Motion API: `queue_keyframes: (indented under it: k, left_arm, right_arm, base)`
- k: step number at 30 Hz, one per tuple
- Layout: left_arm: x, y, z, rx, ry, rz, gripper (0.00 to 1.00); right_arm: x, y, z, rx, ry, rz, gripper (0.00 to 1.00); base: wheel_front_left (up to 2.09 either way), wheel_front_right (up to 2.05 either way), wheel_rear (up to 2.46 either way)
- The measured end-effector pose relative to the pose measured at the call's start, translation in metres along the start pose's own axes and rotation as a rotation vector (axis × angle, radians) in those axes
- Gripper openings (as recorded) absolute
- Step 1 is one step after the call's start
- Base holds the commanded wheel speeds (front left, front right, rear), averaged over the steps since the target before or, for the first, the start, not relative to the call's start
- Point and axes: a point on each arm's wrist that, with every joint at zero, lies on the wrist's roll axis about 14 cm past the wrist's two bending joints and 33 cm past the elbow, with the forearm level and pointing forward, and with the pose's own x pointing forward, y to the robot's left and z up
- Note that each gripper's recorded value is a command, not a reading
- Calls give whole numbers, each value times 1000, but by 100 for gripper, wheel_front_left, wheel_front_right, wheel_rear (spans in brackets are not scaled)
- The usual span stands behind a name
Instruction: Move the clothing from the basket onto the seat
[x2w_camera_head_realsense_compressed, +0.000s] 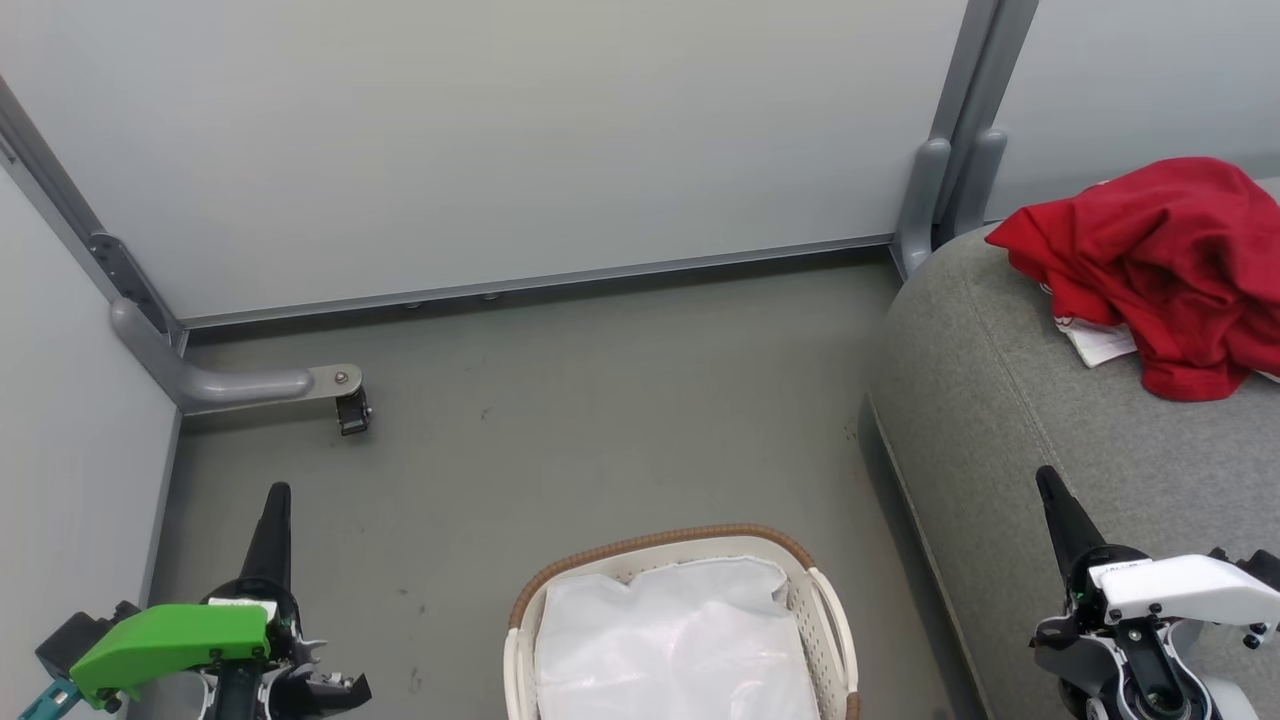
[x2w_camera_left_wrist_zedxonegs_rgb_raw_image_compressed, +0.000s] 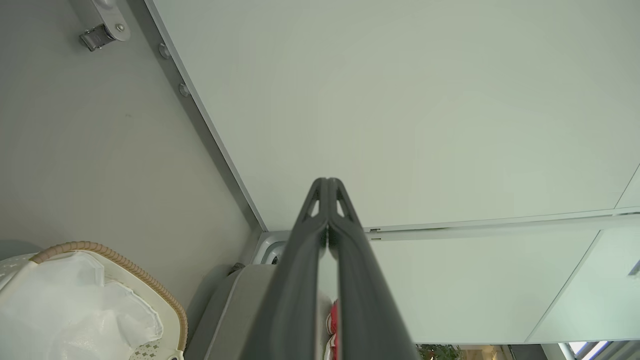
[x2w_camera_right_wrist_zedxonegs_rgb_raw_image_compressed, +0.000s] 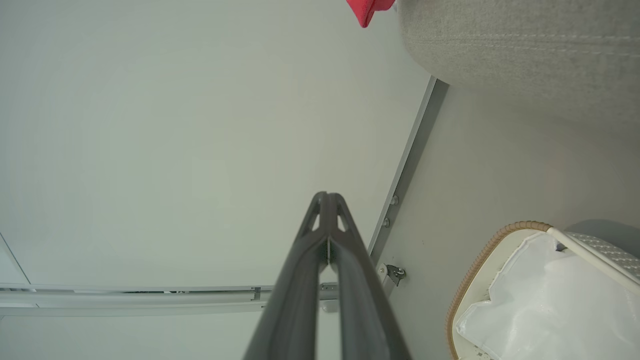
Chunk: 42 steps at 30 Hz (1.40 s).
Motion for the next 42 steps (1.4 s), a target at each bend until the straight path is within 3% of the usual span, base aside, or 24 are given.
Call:
queue_keyframes:
  k: [22, 42]
  left_arm:
    - [7, -11, 0, -140, 15, -41, 0]
    - [7, -13, 0, -140, 17, -44, 0]
  right_arm:
    - [-1, 7, 6, 159, -5, 31, 0]
    - [-1, 7, 7, 159, -5, 32, 0]
  base:
    - [0, 0, 0]
    - [0, 0, 0]
